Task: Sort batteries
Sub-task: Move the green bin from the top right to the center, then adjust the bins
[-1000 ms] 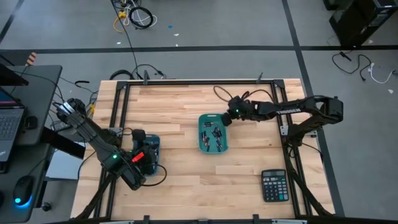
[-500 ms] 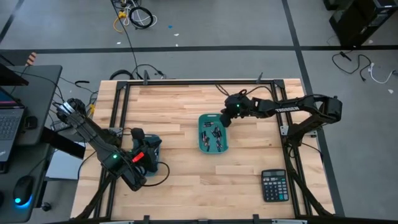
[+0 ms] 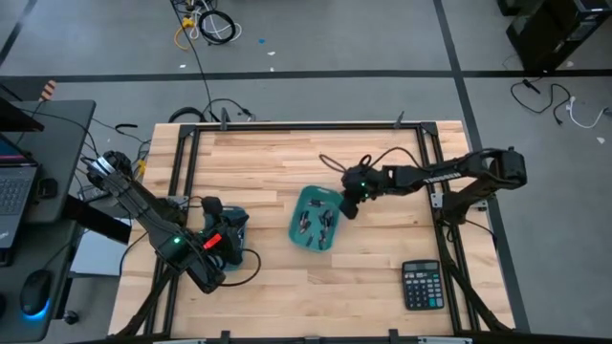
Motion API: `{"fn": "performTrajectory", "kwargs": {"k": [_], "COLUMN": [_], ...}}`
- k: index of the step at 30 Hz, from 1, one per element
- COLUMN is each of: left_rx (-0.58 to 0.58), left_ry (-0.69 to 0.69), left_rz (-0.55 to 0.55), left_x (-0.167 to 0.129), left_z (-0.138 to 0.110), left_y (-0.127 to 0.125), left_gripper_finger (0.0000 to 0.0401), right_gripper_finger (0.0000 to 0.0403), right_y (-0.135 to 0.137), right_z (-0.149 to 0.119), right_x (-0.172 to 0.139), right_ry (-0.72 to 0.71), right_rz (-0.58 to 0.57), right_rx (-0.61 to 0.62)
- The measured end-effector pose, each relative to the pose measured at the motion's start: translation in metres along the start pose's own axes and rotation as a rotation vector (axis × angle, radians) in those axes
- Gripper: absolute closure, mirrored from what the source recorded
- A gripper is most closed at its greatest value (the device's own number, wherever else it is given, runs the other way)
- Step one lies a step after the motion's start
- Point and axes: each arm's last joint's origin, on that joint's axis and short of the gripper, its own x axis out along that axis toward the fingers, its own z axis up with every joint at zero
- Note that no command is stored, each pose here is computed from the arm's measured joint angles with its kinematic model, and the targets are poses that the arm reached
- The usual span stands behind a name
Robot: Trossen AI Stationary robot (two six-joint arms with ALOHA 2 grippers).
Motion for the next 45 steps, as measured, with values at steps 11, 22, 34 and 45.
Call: {"fn": "performTrajectory", "kwargs": {"k": [11,22,34,45], "left_rx": [0.087,0.124,0.052,0.053], "left_ry": [0.08,-0.075,-0.116,-0.099], "left_rz": [-0.454,-0.631,-0.58,-0.613], "left_x": [0.005,0.06,0.1,0.103], "left_z": [-0.003,-0.026,-0.035,-0.036], "left_y": [-0.033,-0.055,-0.042,-0.04], "left_gripper_finger": [0.0401,0.0401,0.0401,0.0401], "right_gripper_finger": [0.0403,0.0403,0.0403,0.0403], "right_y": [0.045,0.049,0.047,0.043], "right_z": [-0.026,-0.031,-0.029,-0.027], "right_x": [-0.003,-0.004,-0.004,-0.003], "right_ry": [0.072,0.051,0.019,0.015], "right_rz": [0.1,0.031,-0.016,-0.027], "right_rx": [-0.013,0.01,0.002,0.007]}}
